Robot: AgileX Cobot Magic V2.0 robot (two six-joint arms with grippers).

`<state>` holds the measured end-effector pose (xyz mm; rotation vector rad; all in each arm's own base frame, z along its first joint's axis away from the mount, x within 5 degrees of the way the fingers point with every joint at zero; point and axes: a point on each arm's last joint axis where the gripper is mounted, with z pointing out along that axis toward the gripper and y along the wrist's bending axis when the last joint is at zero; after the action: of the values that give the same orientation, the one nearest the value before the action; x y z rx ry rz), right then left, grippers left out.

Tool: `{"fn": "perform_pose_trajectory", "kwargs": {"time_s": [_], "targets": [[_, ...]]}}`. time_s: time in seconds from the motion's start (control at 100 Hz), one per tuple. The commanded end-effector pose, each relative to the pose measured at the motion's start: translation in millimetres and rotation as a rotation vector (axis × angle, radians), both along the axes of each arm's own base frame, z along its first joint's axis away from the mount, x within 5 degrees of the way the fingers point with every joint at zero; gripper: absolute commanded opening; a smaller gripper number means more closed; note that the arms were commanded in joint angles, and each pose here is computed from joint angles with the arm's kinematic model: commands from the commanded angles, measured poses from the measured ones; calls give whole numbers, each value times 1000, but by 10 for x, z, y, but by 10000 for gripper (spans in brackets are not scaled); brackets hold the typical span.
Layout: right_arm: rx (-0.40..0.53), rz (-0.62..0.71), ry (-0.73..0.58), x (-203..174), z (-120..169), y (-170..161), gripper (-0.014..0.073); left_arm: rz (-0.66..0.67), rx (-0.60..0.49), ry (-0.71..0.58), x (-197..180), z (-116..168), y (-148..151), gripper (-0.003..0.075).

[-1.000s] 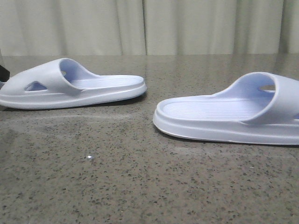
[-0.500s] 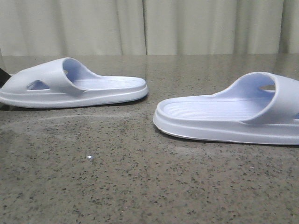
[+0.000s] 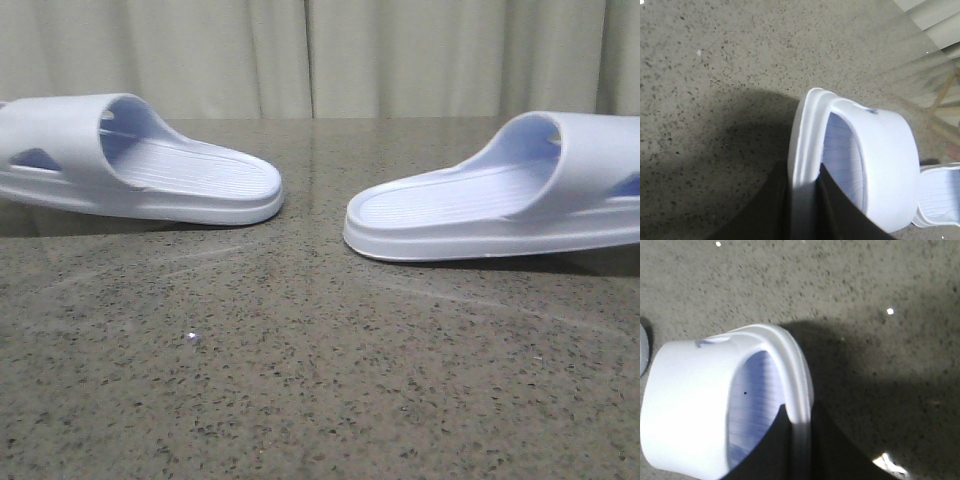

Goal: Insert blue slippers together front up
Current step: 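Lift both slippers off the table and bring them together, then stack the right gripper's slipper onto the left gripper's slipper, soles aligned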

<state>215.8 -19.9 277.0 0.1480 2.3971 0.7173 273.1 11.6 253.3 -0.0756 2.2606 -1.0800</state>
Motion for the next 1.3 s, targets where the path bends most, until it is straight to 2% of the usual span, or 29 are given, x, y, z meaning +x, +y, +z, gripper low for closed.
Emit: {"fn": "perform_pose_trajectory", "kwargs": {"time_s": [0.0,0.21,0.39,0.68,0.85,1.12,1.29], "targets": [[51,-6,-107,48,267,28,-107,-14,-63,-96,-73,290,-7,15],[152,59,-239,79,573,112,-107,-39,-118,-122,-118,379,-38,15],[195,89,-293,51,673,157,-107,-62,-136,-119,-136,390,-55,15],[259,137,-322,58,698,204,-107,-96,-212,-134,-158,451,-96,15],[255,200,-319,117,648,317,-106,-130,-222,-133,-159,458,-184,15],[253,194,-313,229,582,406,-106,-164,-250,-136,-157,475,-306,15],[286,208,-299,324,512,474,-106,-168,-263,-133,-163,463,-336,15]]}}
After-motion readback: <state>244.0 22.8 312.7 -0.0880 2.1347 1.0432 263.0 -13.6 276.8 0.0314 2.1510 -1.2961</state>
